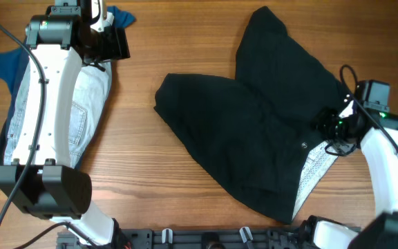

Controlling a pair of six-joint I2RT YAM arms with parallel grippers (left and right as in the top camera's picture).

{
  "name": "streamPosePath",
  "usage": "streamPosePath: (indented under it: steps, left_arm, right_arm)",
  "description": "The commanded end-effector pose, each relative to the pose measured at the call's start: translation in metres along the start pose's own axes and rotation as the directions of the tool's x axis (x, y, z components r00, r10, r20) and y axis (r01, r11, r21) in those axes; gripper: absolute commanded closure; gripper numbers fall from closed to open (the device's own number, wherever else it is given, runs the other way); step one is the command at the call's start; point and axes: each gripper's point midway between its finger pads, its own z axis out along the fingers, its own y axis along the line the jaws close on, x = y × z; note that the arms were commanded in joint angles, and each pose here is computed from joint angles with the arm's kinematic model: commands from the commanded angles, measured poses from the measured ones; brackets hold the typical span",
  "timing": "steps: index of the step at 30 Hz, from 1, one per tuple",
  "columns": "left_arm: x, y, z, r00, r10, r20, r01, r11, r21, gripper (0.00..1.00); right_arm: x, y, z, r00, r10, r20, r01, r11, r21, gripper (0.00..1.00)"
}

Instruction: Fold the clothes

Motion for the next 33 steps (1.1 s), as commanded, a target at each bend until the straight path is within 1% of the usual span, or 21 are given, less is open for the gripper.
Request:
streamPosePath:
  steps: [1, 3, 6, 7, 8, 10, 13, 15, 18, 20, 22, 23, 25, 26, 27, 29, 30, 33]
  left_arm:
    - [-0.001, -0.005, -0.001, 1.000, 0.019, 0.005, -0.019, 1.000, 0.018, 0.22]
    - [-0.003, -0.005, 0.000, 1.000, 0.020, 0.012, -0.020, 1.000, 0.020, 0.22]
    - [-0.005, -0.005, 0.001, 1.000, 0.020, 0.017, -0.021, 1.000, 0.020, 0.22]
    - [-0.005, -0.005, 0.001, 1.000, 0.020, 0.017, -0.021, 1.000, 0.020, 0.21]
    - [-0.005, -0.005, 0.001, 1.000, 0.020, 0.017, -0.021, 1.000, 0.020, 0.21]
    - [-0.005, -0.005, 0.002, 1.000, 0.020, 0.016, -0.021, 1.000, 0.020, 0.21]
    - [-0.005, -0.005, 0.003, 1.000, 0.020, 0.013, -0.020, 1.000, 0.020, 0.21]
    - [-0.004, -0.005, 0.004, 1.000, 0.020, 0.010, -0.020, 1.000, 0.019, 0.21]
    - [-0.003, -0.004, 0.007, 1.000, 0.019, 0.002, -0.019, 1.000, 0.018, 0.21]
    - [-0.003, -0.004, 0.007, 1.000, 0.019, 0.000, -0.019, 1.000, 0.017, 0.21]
    - [-0.003, -0.004, 0.007, 1.000, 0.019, 0.000, -0.019, 1.000, 0.017, 0.21]
    - [-0.003, -0.004, 0.007, 1.000, 0.019, -0.001, -0.019, 1.000, 0.017, 0.21]
    - [-0.003, -0.004, 0.007, 1.000, 0.019, -0.001, -0.019, 1.000, 0.017, 0.21]
    - [-0.003, -0.004, 0.007, 1.000, 0.019, -0.001, -0.019, 1.000, 0.017, 0.21]
    - [-0.003, -0.004, 0.007, 1.000, 0.019, -0.001, -0.019, 1.000, 0.017, 0.21]
    - [-0.003, -0.004, 0.007, 1.000, 0.019, -0.001, -0.019, 1.000, 0.017, 0.21]
    - [-0.003, -0.004, 0.007, 1.000, 0.019, -0.001, -0.019, 1.000, 0.017, 0.21]
    - [-0.003, -0.004, 0.007, 1.000, 0.019, -0.001, -0.019, 1.000, 0.017, 0.21]
  right_arm:
    - [0.007, 0.000, 0.027, 0.995, -0.032, -0.092, 0.034, 0.999, 0.020, 0.34]
    - [0.012, 0.001, 0.039, 0.990, -0.043, -0.132, 0.048, 0.998, 0.033, 0.41]
    - [0.012, 0.006, 0.048, 0.990, -0.023, -0.141, 0.027, 0.999, 0.029, 0.62]
    - [0.011, 0.007, 0.049, 0.990, -0.017, -0.138, 0.020, 1.000, 0.023, 0.66]
    - [0.010, 0.012, 0.049, 0.991, -0.022, -0.135, 0.021, 1.000, -0.002, 0.71]
    - [0.007, 0.024, 0.049, 0.991, -0.050, -0.126, 0.042, 0.997, -0.066, 0.77]
    - [0.004, 0.037, 0.051, 0.992, -0.073, -0.107, 0.060, 0.991, -0.118, 0.83]
    - [0.008, 0.038, 0.057, 0.991, -0.055, -0.118, 0.042, 0.992, -0.116, 0.86]
    - [0.018, 0.039, 0.070, 0.987, -0.065, -0.150, 0.045, 0.991, -0.128, 0.87]
    - [0.021, 0.037, 0.077, 0.984, -0.055, -0.169, 0.035, 0.993, -0.117, 0.89]
    - [0.022, 0.036, 0.082, 0.983, -0.038, -0.181, 0.018, 0.994, -0.110, 0.89]
    - [0.022, 0.035, 0.084, 0.982, -0.030, -0.185, 0.010, 0.994, -0.109, 0.86]
    - [0.023, 0.034, 0.086, 0.981, -0.003, -0.195, -0.017, 0.995, -0.100, 0.72]
    - [0.023, 0.032, 0.086, 0.981, 0.016, -0.193, -0.033, 0.996, -0.086, 0.63]
    - [0.023, 0.030, 0.086, 0.981, 0.033, -0.190, -0.047, 0.997, -0.069, 0.48]
    - [0.022, 0.023, 0.087, 0.982, 0.051, -0.182, -0.058, 0.998, -0.031, 0.07]
    - [0.022, 0.023, 0.087, 0.982, 0.050, -0.181, -0.056, 0.998, -0.028, 0.00]
    - [0.021, 0.023, 0.087, 0.984, 0.012, -0.177, -0.019, 0.999, -0.035, 0.00]
